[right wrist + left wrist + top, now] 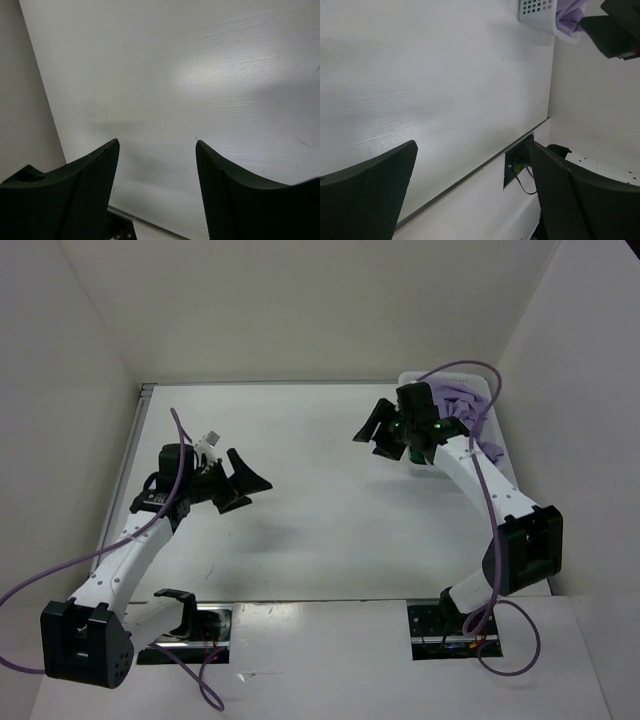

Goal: Fold and stack the t-shirts

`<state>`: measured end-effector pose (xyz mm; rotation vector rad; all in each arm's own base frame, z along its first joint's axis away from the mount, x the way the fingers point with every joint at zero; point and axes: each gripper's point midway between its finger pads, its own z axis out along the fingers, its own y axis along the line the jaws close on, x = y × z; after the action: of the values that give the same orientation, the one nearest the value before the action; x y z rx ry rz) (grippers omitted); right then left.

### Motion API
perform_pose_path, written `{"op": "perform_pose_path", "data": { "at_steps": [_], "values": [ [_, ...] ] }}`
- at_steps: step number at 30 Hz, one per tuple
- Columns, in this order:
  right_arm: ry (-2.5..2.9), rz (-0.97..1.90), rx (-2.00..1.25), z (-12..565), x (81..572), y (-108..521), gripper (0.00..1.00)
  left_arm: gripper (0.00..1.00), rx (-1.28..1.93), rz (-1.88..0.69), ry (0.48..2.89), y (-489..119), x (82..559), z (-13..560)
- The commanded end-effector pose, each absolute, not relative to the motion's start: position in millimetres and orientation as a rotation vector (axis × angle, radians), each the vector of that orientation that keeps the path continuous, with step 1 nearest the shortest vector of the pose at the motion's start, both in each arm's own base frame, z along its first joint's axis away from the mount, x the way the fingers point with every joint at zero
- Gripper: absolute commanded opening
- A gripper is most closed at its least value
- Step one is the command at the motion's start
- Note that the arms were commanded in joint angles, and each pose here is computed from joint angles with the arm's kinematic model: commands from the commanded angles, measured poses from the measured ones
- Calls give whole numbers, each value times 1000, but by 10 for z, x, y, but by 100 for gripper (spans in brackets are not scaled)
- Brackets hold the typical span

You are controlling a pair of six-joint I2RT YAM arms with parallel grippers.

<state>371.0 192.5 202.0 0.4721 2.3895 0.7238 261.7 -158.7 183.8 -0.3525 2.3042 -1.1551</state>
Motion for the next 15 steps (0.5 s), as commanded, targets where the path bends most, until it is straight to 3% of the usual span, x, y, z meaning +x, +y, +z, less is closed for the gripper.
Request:
{"op": "perform_pose_path", "data": {
  "at_steps": [1, 3, 4, 8, 11, 12, 15],
  "values": [
    [2265, 646, 557, 2355, 3839, 1434, 61, 100, -283, -1207, 2256, -1637, 2632, 1952],
    [2235, 594, 603, 2414, 3889, 1173, 49, 100, -277, -1217, 2257, -1644, 2600, 1946],
    [2207, 534, 622, 2469, 3944, 1001, 34, 100, -277, -1227, 2267, -1652, 2574, 1912],
    [2191, 449, 654, 2475, 4032, 710, 22, 100, -238, -1251, 2266, -1718, 2514, 1927],
    [2166, 361, 703, 2451, 4126, 415, 17, 71, -245, -1230, 2256, -1697, 2532, 1935],
    [2175, 313, 728, 2356, 4165, 296, 14, 49, -240, -1207, 2243, -1680, 2569, 1962],
    [2151, 192, 792, 2290, 4323, -31, 8, 33, -217, -1176, 2225, -1661, 2638, 2052]
  ]
}}
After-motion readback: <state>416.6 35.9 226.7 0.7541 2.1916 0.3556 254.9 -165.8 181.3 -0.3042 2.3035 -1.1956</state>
